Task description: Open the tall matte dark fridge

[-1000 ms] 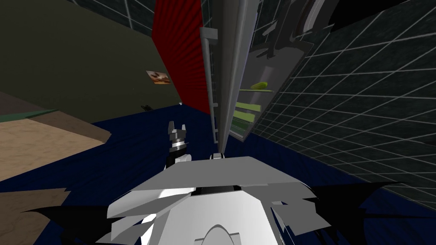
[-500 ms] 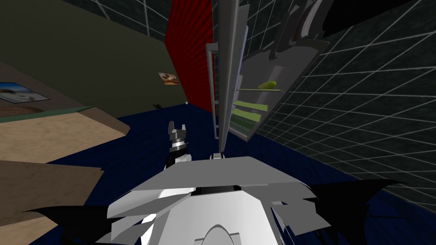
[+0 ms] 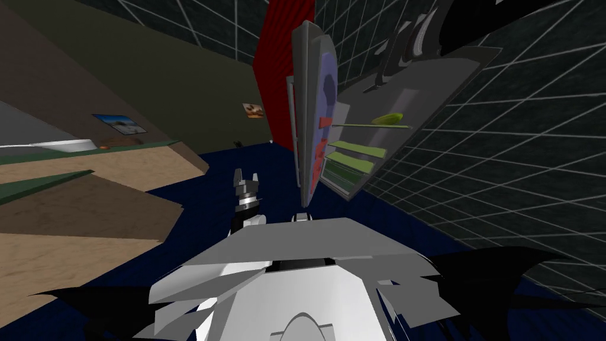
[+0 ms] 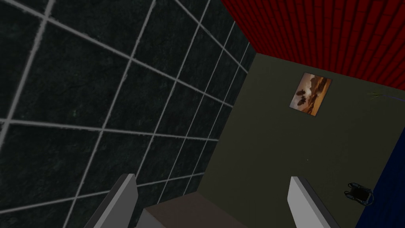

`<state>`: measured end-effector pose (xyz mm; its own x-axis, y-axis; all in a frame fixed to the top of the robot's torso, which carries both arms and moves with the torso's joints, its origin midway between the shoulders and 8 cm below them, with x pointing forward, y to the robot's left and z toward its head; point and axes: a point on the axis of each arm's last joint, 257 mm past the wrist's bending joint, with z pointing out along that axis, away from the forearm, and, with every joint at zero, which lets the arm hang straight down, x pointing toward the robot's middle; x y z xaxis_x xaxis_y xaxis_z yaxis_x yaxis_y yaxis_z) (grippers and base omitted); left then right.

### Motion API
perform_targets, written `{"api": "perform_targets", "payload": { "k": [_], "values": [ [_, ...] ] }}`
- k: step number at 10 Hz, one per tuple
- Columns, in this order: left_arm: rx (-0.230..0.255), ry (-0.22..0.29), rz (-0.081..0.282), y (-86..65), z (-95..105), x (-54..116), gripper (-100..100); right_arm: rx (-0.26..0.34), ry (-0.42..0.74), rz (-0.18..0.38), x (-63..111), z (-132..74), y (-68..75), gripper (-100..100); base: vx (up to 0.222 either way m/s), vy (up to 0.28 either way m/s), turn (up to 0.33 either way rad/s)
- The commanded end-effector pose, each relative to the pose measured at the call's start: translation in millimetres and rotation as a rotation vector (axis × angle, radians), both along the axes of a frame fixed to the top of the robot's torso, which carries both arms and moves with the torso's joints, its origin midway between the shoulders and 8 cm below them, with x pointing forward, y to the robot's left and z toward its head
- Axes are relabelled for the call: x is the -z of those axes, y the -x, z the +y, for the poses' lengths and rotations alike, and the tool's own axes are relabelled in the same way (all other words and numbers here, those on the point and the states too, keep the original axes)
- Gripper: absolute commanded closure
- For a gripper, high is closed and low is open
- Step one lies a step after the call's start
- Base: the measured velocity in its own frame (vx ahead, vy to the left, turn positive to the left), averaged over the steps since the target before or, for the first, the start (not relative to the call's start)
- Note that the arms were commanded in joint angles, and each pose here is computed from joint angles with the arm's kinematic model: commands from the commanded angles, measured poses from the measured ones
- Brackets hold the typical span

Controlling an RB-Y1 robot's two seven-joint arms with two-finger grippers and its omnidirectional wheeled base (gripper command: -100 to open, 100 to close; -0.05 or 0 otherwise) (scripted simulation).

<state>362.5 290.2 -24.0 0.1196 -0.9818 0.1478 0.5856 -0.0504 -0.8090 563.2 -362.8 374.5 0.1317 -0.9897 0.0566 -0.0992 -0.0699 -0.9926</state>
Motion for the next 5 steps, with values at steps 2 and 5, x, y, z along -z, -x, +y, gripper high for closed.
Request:
{"api": "perform_targets", "payload": {
  "k": [2, 5],
  "values": [
    [0.0, 0.0, 0.0, 0.1, 0.1, 0.1, 0, 0.077, -0.003, 0.012, -5.9, -21, -8.5, -100, -0.054, -0.05, 0.13],
    [0.0, 0.0, 0.0, 0.0, 0.0, 0.0, 0, 0.141, -0.008, -0.006, -20.8, -41, -10.4, -100, -0.097, -0.068, 0.217]
  ]
}}
